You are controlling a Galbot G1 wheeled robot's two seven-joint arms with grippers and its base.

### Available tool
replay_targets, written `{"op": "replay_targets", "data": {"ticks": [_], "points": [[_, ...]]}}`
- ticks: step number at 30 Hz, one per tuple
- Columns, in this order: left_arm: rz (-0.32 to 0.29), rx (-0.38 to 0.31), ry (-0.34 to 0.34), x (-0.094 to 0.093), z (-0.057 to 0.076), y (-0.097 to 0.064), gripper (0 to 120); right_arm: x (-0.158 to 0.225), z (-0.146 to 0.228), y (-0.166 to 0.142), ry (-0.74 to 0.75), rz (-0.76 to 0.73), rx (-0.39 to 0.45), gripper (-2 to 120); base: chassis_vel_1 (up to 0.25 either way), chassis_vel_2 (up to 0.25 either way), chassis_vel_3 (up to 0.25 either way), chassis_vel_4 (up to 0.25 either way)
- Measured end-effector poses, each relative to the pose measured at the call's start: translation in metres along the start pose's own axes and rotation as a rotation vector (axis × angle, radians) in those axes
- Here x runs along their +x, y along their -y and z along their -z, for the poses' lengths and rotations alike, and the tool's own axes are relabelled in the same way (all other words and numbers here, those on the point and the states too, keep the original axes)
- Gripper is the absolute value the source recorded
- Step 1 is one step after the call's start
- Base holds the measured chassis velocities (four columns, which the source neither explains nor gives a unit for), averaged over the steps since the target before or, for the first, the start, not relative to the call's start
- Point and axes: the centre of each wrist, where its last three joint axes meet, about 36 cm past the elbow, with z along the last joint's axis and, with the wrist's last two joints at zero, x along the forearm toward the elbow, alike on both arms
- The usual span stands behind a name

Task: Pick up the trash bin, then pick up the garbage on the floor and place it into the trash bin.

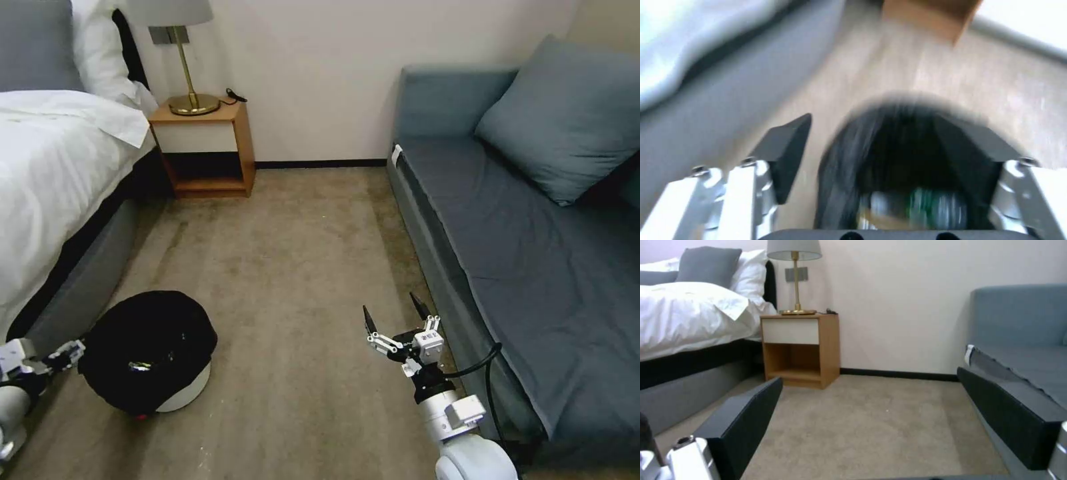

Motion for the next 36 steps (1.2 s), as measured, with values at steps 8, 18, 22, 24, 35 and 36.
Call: {"op": "replay_targets", "data": {"ticks": [8, 18, 22, 24, 35, 36], "points": [[-0.101, -0.151, 0.353, 0.046, -0.032, 0.050, 99, 0.000, 0.000, 0.000, 0.000, 0.000, 0.000, 100, 0.000, 0.000, 0.000, 0.000], [-0.267, -0.277, 0.398, 0.066, -0.118, 0.106, 100, 0.000, 0.000, 0.000, 0.000, 0.000, 0.000, 100, 0.000, 0.000, 0.000, 0.000], [-0.301, -0.290, 0.390, 0.072, -0.130, 0.117, 100, 0.000, 0.000, 0.000, 0.000, 0.000, 0.000, 100, 0.000, 0.000, 0.000, 0.000], [-0.305, -0.296, 0.390, 0.072, -0.131, 0.118, 100, 0.000, 0.000, 0.000, 0.000, 0.000, 0.000, 100, 0.000, 0.000, 0.000, 0.000], [-0.302, -0.298, 0.386, 0.072, -0.131, 0.118, 100, 0.000, 0.000, 0.000, 0.000, 0.001, 0.000, 100, 0.000, 0.000, 0.000, 0.000], [-0.302, -0.297, 0.386, 0.072, -0.131, 0.118, 100, 0.000, 0.000, 0.000, 0.000, 0.001, 0.000, 100, 0.000, 0.000, 0.000, 0.000]]}}
